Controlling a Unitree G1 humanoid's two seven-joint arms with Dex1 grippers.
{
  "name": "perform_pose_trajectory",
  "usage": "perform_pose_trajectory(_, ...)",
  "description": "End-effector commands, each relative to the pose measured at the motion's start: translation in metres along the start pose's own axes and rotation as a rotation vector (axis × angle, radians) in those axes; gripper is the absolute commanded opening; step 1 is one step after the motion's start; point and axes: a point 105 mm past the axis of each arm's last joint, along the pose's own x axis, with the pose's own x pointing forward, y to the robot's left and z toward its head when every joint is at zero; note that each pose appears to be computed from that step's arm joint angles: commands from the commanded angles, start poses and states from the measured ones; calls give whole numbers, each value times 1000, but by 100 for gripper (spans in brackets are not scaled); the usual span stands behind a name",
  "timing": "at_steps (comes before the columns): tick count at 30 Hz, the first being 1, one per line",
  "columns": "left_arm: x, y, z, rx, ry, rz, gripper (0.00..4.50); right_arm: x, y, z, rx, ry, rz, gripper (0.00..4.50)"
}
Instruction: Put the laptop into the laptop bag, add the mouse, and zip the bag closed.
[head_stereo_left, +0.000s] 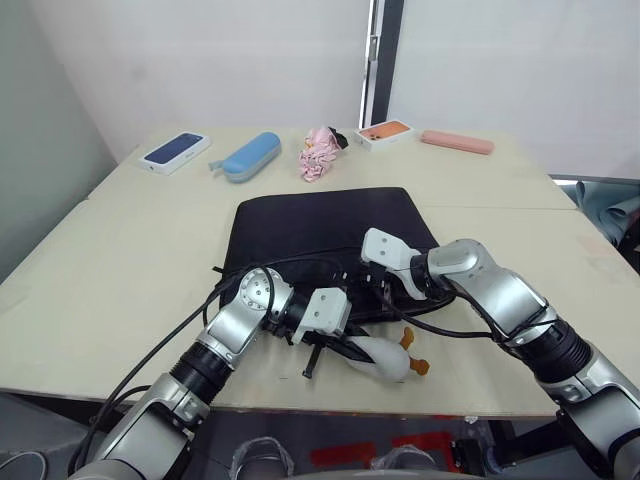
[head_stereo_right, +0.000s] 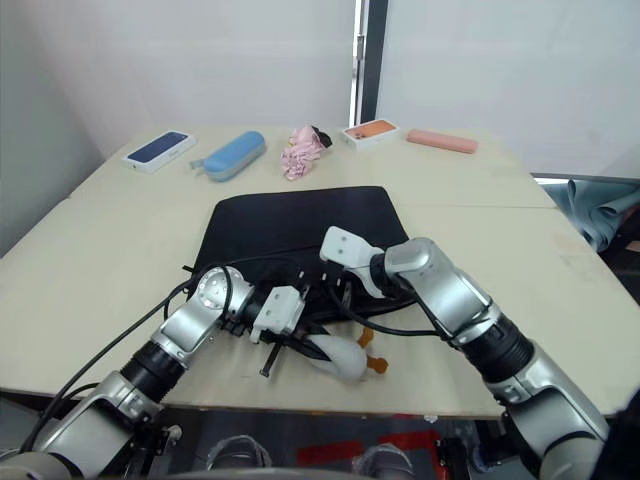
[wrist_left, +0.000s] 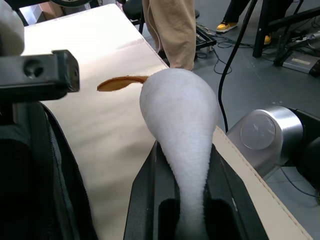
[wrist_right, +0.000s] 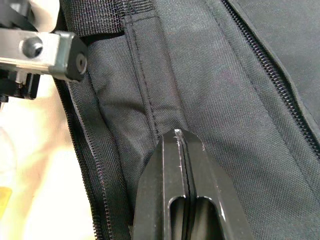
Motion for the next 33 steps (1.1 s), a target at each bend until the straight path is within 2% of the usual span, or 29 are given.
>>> perform_pose_trajectory(1,-5,5,9,39,-26,16,3,5,7,-20,54,71,23,0)
perform_pose_trajectory(2,-9,7,9,23,-32,32,3,5,7,-20,54,72,22,0)
perform_pose_trajectory(4,-18,7,9,2,-31,56,91,5,7,-20,54,72,22,0)
perform_pose_trajectory(9,-39,9,14,-19,-10,129,271,6,6,-19,51,68,22,0)
perform_pose_trajectory(13,-53,1,22,-44,-2,158,410,6,5,-18,49,66,21,0)
perform_pose_trajectory(18,-76,-14,35,-107,14,164,410,7,3,-17,44,62,22,0)
perform_pose_trajectory(22,-101,-17,36,-115,57,237,410,8,2,-14,38,53,20,0)
perform_pose_trajectory(27,-148,-11,47,-100,59,420,410,8,0,-12,30,44,17,0)
perform_pose_trajectory(33,-180,-30,26,-114,177,517,410,4,-3,-6,50,-8,7,0)
